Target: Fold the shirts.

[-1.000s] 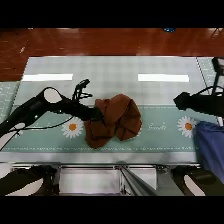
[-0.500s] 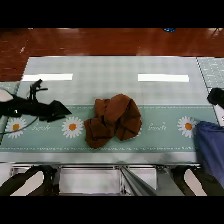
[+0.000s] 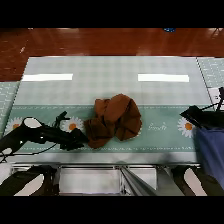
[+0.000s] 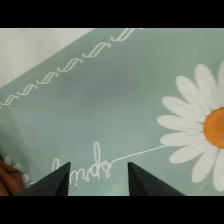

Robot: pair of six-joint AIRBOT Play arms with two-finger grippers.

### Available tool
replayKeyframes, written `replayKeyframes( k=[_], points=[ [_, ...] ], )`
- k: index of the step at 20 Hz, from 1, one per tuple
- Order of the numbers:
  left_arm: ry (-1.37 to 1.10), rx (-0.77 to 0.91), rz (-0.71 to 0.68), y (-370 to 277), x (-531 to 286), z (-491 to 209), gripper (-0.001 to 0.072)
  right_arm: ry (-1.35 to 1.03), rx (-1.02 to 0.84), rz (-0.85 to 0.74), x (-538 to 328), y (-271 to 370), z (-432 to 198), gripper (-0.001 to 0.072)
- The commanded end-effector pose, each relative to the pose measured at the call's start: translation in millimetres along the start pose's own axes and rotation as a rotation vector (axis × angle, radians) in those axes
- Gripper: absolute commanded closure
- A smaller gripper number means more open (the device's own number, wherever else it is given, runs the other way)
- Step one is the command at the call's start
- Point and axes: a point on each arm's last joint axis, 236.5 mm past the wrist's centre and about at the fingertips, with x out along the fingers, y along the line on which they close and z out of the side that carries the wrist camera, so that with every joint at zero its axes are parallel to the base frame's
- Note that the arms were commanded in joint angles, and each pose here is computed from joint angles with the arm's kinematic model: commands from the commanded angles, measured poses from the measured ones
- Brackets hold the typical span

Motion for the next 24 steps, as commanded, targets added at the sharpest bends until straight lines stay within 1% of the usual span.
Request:
replayKeyframes(
  k=[1,3,6,7,8,9,13,16,22,24],
  points=[
    [-0.057,-0.035,0.063,3.4,27.0,3.2,0.0204,0.019,-0.005,0.036,3.8,5.7,-6.8,0.03],
    [-0.132,-0.062,0.066,-0.8,38.6,17.1,0.0204,0.019,0.0,0.039,4.9,5.8,-7.3,0.03],
    [-0.303,-0.091,0.017,-17.6,41.7,51.9,0.0206,0.069,0.018,0.069,11.9,8.6,-24.0,0.03],
    [-0.319,-0.081,0.015,-20.5,40.5,56.4,0.0263,0.102,0.026,0.09,15.9,11.0,-35.1,0.0299],
    [-0.323,-0.051,0.014,-23.6,39.0,58.5,0.0546,0.144,0.039,0.121,20.4,14.8,-49.2,0.0299],
    [-0.325,-0.008,0.013,-27.7,37.3,60.5,0.068,0.186,0.04,0.151,25.2,20.7,-64.0,0.03],
    [-0.323,0.013,0.0,-32.5,32.1,63.8,0.0686,0.324,-0.074,0.203,46.6,59.9,-122.1,0.03],
    [-0.306,0.014,-0.002,-32.9,33.4,59.9,0.0686,0.271,-0.12,0.229,62.9,97.2,-129.5,0.03],
    [-0.291,0.033,-0.001,-33.2,34.5,56.6,0.0686,0.375,-0.08,0.295,101.2,135.9,-168.3,0.03],
    [-0.28,0.033,-0.002,-33.5,35.2,54.1,0.0686,0.398,-0.09,0.282,114.2,142.4,-172.4,0.0301]
  ],
)
